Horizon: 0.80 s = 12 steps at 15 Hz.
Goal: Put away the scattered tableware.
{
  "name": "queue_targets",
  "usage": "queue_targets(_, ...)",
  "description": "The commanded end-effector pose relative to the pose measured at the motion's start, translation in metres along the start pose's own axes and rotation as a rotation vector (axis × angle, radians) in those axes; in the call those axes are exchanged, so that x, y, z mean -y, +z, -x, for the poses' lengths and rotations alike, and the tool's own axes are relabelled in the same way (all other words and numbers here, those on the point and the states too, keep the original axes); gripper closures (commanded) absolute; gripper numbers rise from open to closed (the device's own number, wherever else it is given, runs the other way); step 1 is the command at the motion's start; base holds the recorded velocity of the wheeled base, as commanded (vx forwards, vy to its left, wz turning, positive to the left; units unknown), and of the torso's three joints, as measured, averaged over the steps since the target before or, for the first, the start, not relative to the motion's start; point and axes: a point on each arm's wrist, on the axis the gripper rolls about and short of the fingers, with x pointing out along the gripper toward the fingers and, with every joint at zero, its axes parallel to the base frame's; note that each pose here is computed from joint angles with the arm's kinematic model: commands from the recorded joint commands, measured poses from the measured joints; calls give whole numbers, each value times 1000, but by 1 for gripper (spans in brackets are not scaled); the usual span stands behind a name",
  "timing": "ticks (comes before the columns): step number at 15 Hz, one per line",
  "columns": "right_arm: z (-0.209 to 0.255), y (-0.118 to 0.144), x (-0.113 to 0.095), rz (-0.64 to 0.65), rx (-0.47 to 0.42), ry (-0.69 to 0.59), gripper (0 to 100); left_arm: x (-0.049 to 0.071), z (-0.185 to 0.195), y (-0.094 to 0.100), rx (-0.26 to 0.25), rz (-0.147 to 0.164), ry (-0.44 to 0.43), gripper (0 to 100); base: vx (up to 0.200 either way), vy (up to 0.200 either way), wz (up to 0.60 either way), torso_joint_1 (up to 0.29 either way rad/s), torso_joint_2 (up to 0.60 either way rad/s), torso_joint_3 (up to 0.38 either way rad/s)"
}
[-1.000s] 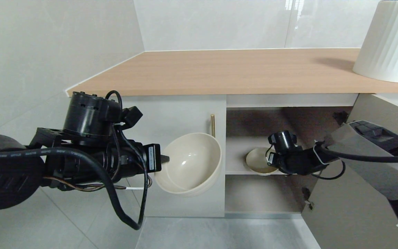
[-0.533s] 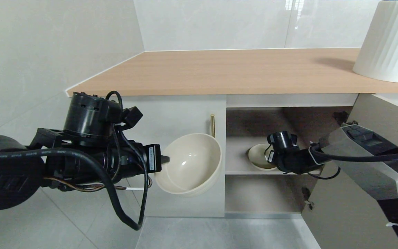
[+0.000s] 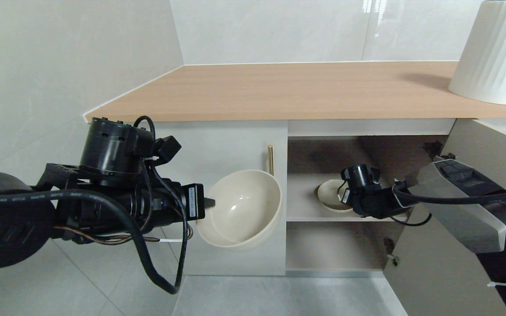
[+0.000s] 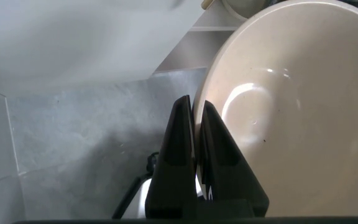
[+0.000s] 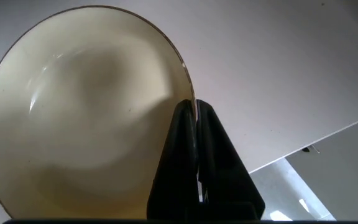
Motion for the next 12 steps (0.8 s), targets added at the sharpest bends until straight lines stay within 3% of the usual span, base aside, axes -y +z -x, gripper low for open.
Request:
queue_targets(1, 1, 1, 0, -2, 3, 1, 0, 0, 1, 0, 1, 0, -1, 100, 0, 0, 0, 0, 0, 0)
queue_targets(4, 12, 12, 0, -21, 26, -10, 0, 0, 1, 0, 2, 0, 2, 100, 0, 0, 0, 0, 0, 0)
queue_targets(7, 94, 42, 4, 1, -35, 99, 0, -1, -2, -1, -1, -16, 13, 100, 0, 0, 0, 0, 0, 0)
queue_targets(8, 136, 53, 6, 26, -91, 188, 0, -2, -9, -4, -25, -58, 23, 100, 0, 0, 0, 0, 0, 0)
queue_targets(10, 199, 70, 18, 65, -192, 327, 0, -3, -23, -9, -54, -104, 57, 100, 0, 0, 0, 0, 0, 0)
queue_targets(12, 253, 86, 33, 100, -280, 444, 0, 7, -38, -15, -87, -159, 43, 100, 0, 0, 0, 0, 0, 0)
